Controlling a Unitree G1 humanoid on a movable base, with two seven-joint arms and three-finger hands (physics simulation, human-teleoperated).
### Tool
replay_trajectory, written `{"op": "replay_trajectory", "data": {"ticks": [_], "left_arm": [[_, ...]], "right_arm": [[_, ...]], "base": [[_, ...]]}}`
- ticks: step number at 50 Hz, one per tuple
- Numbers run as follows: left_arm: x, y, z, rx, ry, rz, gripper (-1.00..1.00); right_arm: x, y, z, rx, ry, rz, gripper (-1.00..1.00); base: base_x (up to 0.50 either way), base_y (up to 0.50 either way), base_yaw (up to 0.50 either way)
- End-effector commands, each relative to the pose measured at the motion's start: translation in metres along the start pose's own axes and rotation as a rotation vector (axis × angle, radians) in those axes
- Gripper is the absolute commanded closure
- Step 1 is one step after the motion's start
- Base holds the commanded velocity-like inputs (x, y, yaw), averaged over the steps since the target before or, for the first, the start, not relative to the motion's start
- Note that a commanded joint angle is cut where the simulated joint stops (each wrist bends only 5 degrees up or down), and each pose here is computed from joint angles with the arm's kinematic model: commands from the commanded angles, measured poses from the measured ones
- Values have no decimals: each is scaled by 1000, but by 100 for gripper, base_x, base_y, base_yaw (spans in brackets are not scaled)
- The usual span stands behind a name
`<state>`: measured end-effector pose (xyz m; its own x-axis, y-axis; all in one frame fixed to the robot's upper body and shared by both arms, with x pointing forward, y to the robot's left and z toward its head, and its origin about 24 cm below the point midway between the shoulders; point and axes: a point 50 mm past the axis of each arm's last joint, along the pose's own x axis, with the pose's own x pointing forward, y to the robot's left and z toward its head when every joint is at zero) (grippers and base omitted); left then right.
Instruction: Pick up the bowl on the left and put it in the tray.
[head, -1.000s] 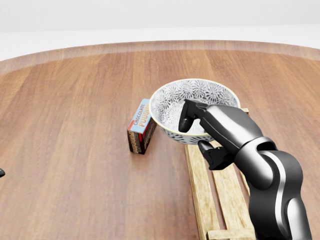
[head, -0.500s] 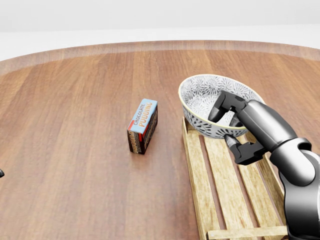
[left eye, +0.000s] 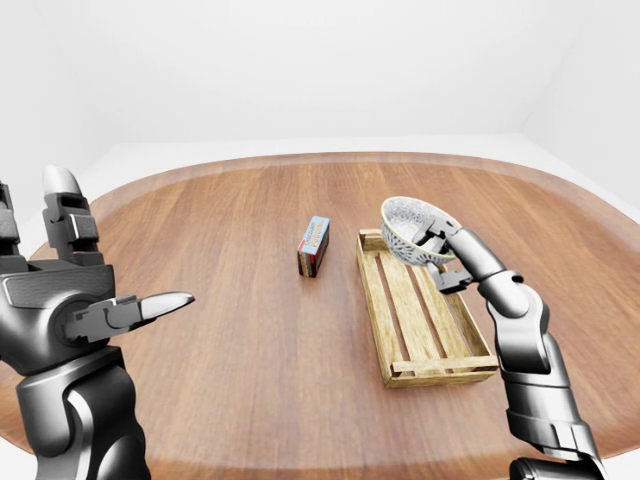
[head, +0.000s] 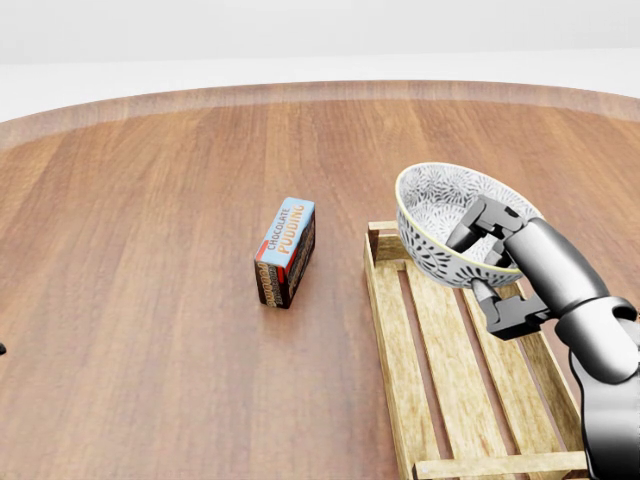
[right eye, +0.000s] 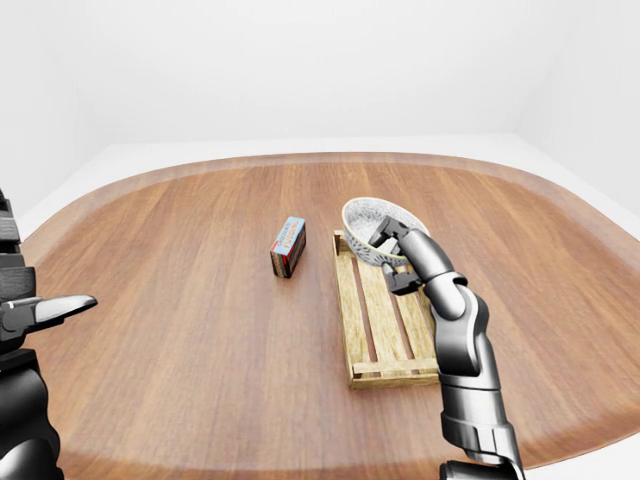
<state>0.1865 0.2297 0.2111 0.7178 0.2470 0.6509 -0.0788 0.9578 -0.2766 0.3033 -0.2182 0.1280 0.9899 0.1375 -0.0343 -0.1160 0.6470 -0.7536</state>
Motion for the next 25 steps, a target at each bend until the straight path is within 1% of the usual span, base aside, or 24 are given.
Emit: {"op": "replay_trajectory", "data": {"ticks": [1,3,5,8,11,12,14,16,17,19,21,23,25], "left_arm": [[-2,1,-4,6,18,-1,-100],[0,0,0,0,-1,0,-100],[-1,1,-3,4,14,-1,-100],[-1,-1,-1,1,3,-1,-100],[-2,1,-3,6,17,-2,-100],[-1,0,-3,4,13,-1,-100],[-1,0,-2,3,9,-1,-100],[-1,0,-1,3,7,-2,-100],[0,-1,1,-2,-6,-1,-100],[0,-1,2,-3,-9,0,-100],[0,0,-1,1,3,-1,-100],[0,0,2,-3,-8,1,-100],[1,0,2,-3,-11,1,-100]], "right_arm": [[4,8,-12,-34,65,0,100],[5,10,-14,-40,77,7,100],[6,11,-15,-48,86,9,100],[9,14,-20,-61,112,14,100],[10,16,-23,-87,134,11,100],[10,17,-23,-81,134,15,100],[10,18,-25,-110,148,18,100],[11,19,-25,-97,148,18,100],[11,19,-26,-119,156,17,100],[12,20,-26,-108,155,17,100],[13,23,-27,-128,166,23,100],[14,27,-29,-119,173,35,100],[15,29,-31,-142,187,32,100]], "base": [[0,0,0],[0,0,0],[0,0,0],[0,0,0],[0,0,0],[0,0,0],[0,0,0],[0,0,0],[0,0,0],[0,0,0],[0,0,0],[0,0,0],[0,0,0]]}}
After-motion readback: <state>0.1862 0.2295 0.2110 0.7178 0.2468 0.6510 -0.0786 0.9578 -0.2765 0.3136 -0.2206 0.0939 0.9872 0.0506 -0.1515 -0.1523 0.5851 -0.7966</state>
